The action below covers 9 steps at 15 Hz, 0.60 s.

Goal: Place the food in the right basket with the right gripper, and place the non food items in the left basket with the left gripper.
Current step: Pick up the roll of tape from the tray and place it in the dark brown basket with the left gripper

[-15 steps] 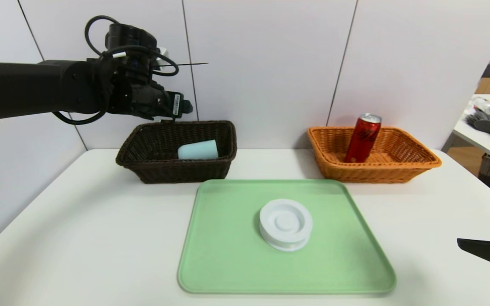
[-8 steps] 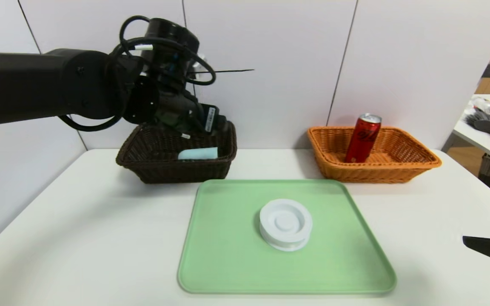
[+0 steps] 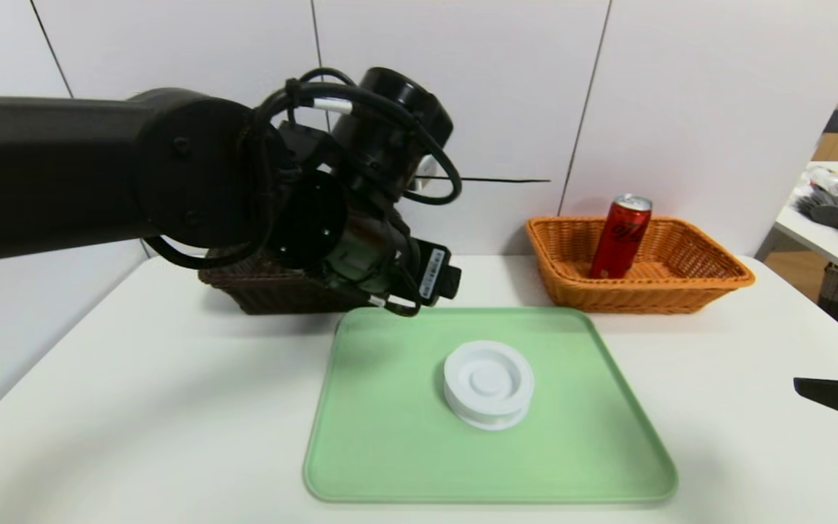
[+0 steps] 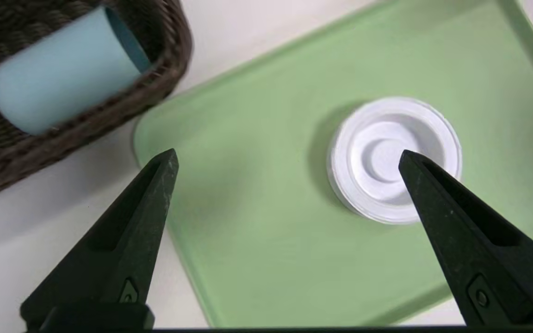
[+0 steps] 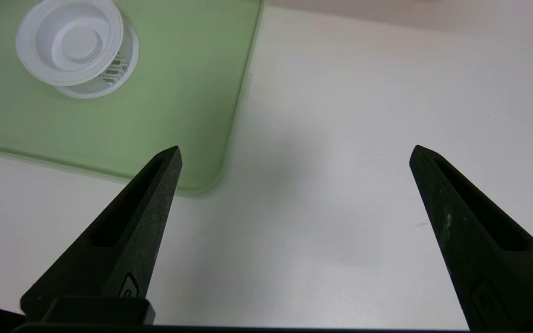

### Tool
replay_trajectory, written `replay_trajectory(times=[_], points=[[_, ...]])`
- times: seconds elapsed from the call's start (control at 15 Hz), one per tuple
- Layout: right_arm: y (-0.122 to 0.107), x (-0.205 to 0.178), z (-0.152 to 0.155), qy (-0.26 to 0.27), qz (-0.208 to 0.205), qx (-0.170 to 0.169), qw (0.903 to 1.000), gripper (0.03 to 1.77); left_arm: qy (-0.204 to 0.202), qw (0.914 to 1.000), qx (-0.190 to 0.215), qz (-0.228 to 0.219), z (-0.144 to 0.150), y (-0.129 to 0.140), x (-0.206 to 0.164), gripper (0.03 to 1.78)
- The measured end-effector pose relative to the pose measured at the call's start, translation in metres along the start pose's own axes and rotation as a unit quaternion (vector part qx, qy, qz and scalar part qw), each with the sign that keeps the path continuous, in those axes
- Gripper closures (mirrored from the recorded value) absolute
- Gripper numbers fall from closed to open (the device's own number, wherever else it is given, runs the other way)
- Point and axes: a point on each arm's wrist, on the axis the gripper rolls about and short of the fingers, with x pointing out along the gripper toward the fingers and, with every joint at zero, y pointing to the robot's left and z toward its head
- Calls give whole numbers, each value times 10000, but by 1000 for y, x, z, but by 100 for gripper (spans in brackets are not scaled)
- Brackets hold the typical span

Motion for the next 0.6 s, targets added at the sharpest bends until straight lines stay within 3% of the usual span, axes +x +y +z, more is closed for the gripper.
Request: replay_trajectory(times=[0.6], points=[[-1, 3, 3, 39, 21, 39, 10000, 10, 777, 9962, 390, 44, -27, -32, 48, 12]])
